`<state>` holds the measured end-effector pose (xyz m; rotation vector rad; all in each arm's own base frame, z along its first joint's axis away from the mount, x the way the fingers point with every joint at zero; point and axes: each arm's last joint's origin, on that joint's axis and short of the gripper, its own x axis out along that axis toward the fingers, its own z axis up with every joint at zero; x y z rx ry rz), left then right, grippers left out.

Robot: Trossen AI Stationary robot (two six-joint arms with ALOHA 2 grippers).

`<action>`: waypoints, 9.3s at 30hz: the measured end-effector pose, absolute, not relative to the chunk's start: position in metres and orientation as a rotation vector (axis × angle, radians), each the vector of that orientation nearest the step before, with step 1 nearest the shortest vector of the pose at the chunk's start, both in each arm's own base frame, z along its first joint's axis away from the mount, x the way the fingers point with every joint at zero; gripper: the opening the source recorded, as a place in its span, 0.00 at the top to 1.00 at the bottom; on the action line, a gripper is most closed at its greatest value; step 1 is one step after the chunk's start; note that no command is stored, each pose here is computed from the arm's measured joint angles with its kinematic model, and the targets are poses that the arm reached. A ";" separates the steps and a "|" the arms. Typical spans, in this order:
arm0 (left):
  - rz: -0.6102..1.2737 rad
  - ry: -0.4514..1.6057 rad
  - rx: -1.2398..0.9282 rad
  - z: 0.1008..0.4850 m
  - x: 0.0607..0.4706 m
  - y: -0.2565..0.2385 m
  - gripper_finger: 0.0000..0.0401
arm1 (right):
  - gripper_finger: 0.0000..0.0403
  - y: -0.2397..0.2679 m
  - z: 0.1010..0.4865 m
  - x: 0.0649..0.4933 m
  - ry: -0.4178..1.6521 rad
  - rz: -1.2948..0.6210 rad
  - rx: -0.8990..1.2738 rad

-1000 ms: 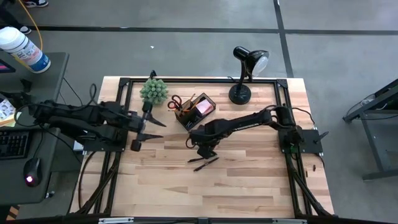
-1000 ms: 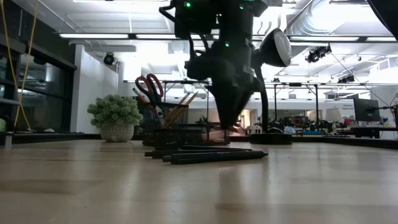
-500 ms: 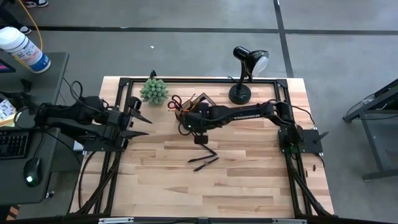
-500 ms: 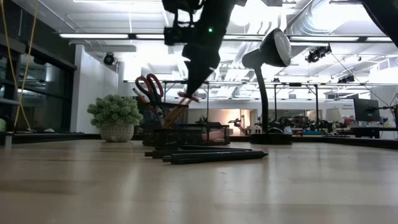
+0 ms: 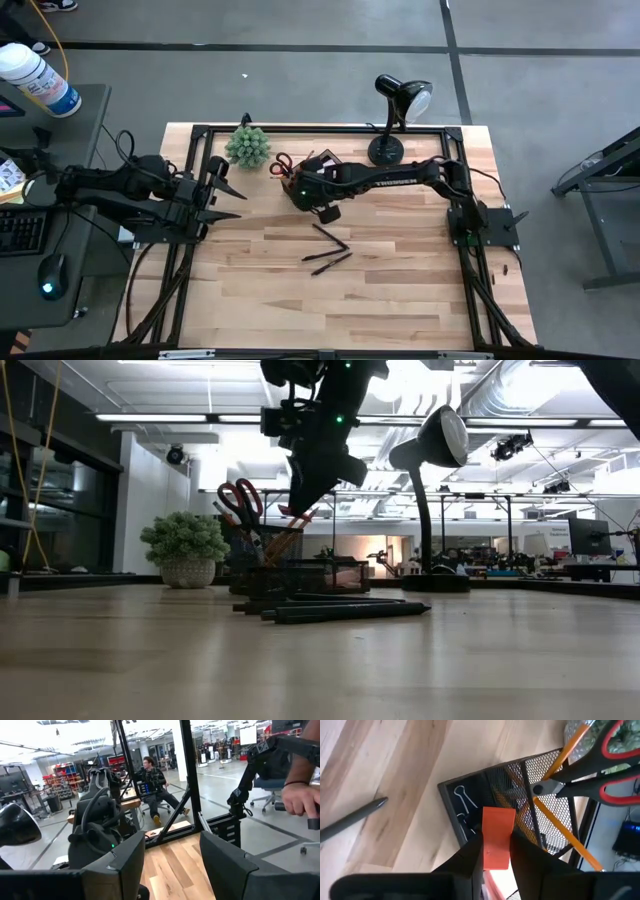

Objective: Pick and place office supplies into organizer
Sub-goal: Put the orange eraser into the black desk organizer, then put the bottom black pen into the black desk organizer

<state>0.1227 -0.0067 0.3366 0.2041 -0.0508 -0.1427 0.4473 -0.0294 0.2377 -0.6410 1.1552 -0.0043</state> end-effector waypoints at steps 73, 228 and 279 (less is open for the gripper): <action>-0.117 -0.025 0.283 0.334 0.123 -0.006 0.55 | 0.74 -0.032 0.242 0.453 1.216 -0.127 -0.378; 0.332 0.511 0.238 0.271 0.192 0.006 0.55 | 0.78 0.057 0.287 0.274 1.108 -0.348 0.300; 0.214 0.428 -0.154 0.274 0.195 0.001 0.55 | 0.91 0.061 0.300 0.298 0.918 -0.061 0.362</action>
